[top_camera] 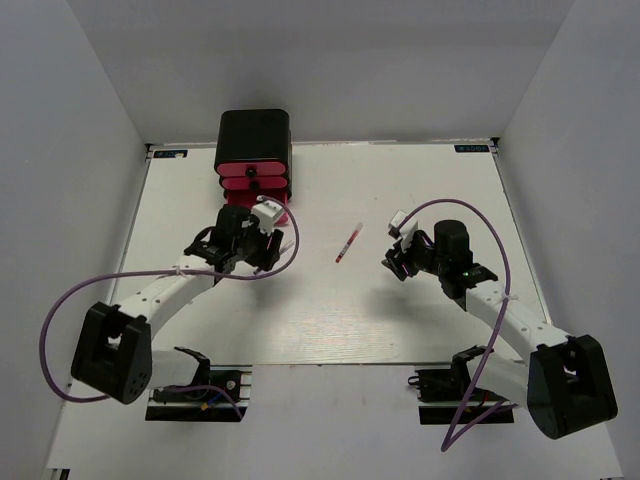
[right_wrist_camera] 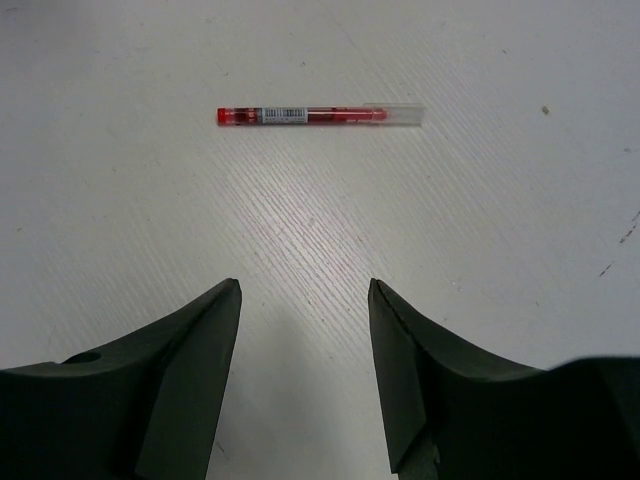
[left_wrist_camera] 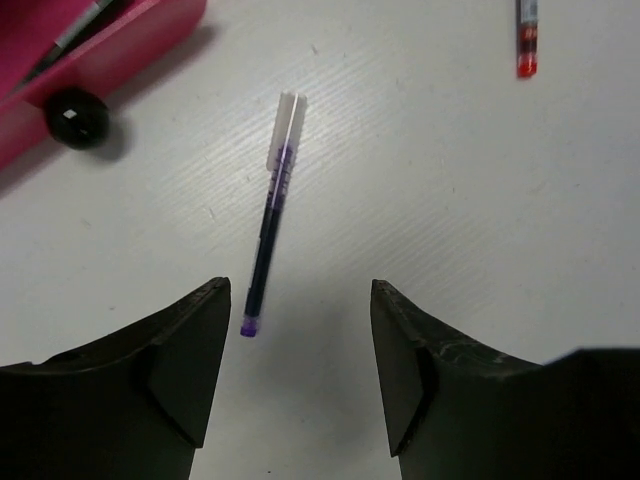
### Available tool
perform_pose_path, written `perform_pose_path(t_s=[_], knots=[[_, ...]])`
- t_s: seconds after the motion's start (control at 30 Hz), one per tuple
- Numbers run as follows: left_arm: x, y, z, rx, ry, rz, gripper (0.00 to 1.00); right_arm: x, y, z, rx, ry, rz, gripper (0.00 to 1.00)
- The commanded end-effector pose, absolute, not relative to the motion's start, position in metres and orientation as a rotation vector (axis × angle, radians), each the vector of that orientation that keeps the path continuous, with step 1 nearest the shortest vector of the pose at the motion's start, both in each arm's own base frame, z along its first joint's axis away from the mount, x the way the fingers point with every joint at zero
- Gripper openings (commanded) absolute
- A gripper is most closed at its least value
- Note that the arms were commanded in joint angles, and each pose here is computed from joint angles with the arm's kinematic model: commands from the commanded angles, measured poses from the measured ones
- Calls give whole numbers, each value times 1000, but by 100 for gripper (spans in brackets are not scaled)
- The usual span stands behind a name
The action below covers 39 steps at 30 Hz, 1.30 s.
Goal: Sort the stationery into containers
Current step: Pick up the pen from the center of the board.
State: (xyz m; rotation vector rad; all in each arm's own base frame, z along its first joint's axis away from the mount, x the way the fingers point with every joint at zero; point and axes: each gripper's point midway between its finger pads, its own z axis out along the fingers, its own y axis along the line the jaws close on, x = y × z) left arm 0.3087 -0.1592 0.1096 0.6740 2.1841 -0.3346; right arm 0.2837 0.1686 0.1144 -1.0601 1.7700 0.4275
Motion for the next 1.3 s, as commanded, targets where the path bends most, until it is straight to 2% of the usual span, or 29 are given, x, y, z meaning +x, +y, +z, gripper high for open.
perform_pose_path(t_s=[0.0, 0.17, 0.4, 0.63, 0.87, 1.0, 1.1, 1.13, 1.27], knots=[[303, -168, 93, 689, 2220, -377, 68, 286, 167, 116, -1056, 1763, 427, 60], [307, -164, 68, 669, 2305, -301, 72, 286, 169, 115, -1061, 1767, 433, 60], [332, -157, 59, 606, 2341, -146, 72, 286, 168, 119, -1061, 1753, 427, 58], [342, -155, 40, 636, 2378, -70, 67, 286, 168, 120, -1064, 1746, 428, 58], [342, -162, 27, 675, 2413, -100, 46, 286, 168, 121, -1062, 1744, 423, 58], [345, -163, 26, 687, 2411, -96, 27, 285, 169, 121, -1063, 1741, 426, 58], [345, -163, 26, 687, 2411, -96, 18, 286, 168, 124, -1061, 1738, 423, 58], [345, -165, 30, 698, 2396, -106, 11, 286, 167, 122, -1060, 1742, 420, 58], [346, -175, 56, 693, 2308, -182, 0, 285, 168, 123, -1062, 1737, 421, 58]])
